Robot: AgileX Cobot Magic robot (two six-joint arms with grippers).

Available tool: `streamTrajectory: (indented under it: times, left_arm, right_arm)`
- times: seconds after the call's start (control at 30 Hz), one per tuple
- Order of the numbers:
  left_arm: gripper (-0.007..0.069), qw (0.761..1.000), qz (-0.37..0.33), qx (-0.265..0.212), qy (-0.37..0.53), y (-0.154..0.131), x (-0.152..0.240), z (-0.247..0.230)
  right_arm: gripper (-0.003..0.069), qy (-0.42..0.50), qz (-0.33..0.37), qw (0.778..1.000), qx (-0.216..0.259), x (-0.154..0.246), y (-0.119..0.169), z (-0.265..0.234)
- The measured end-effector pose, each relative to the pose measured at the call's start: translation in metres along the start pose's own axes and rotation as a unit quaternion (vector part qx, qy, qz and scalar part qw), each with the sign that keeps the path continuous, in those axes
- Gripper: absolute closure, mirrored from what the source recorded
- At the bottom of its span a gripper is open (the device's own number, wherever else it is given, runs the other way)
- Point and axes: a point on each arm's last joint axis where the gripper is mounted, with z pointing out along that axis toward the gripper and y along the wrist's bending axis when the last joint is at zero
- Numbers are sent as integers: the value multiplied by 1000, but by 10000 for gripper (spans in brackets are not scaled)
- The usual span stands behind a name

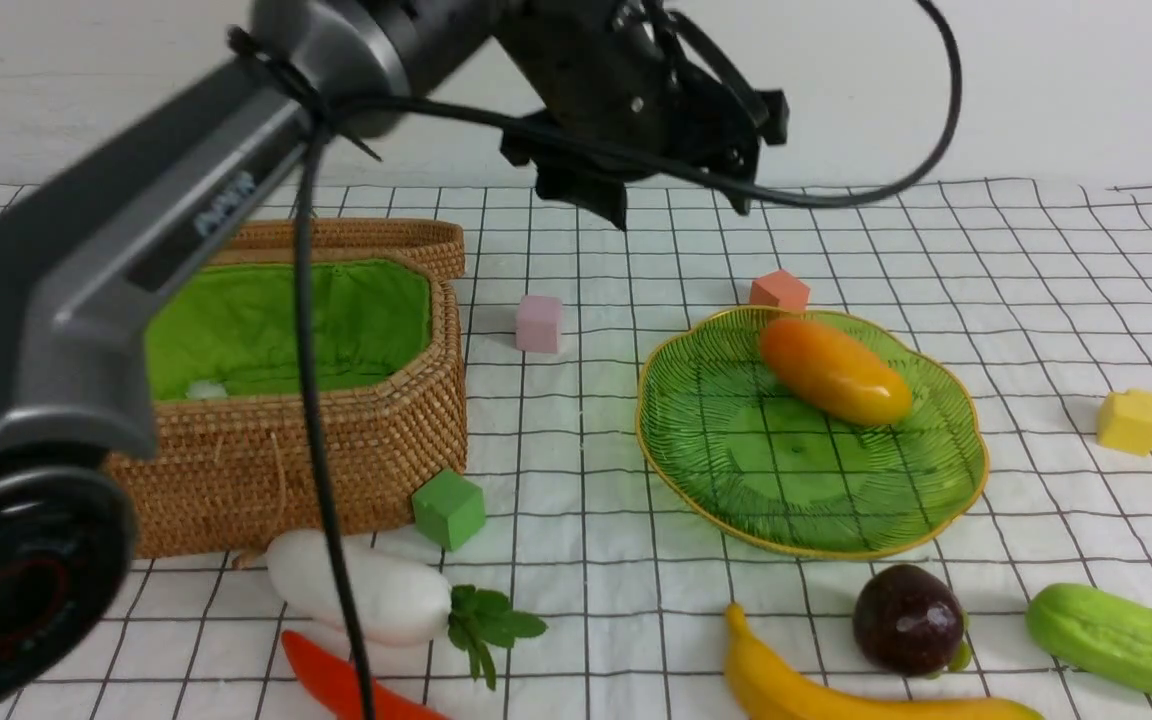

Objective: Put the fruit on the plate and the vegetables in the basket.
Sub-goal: Use the left arm to grab a carrot and put it into the left basket

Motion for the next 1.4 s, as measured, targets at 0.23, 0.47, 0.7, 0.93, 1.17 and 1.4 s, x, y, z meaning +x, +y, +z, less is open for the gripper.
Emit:
streamTrajectory:
  times: [0.23,0.47,0.7,0.93,1.17,1.4]
  left_arm:
    - [-3,999,20,-41,-7,17,34,-119]
    - [32,985,-85,-113,102,59,135,-124]
    - [36,949,-270,-116,114,90,217,-53]
    - [36,925,-329,-130,138,104,251,10]
    - [66,915,-341,-147,161,109,262,40]
    - [281,920,-332,-139,158,107,258,30]
  right_arm:
    - [416,0,0,1000,0,0,0,0]
    - [416,0,0,1000,0,0,0,0]
    - [416,0,0,1000,0,0,0,0]
    - [416,0,0,1000,0,0,0,0]
    - [416,0,0,1000,0,0,0,0]
    - [416,0,0,1000,0,0,0,0]
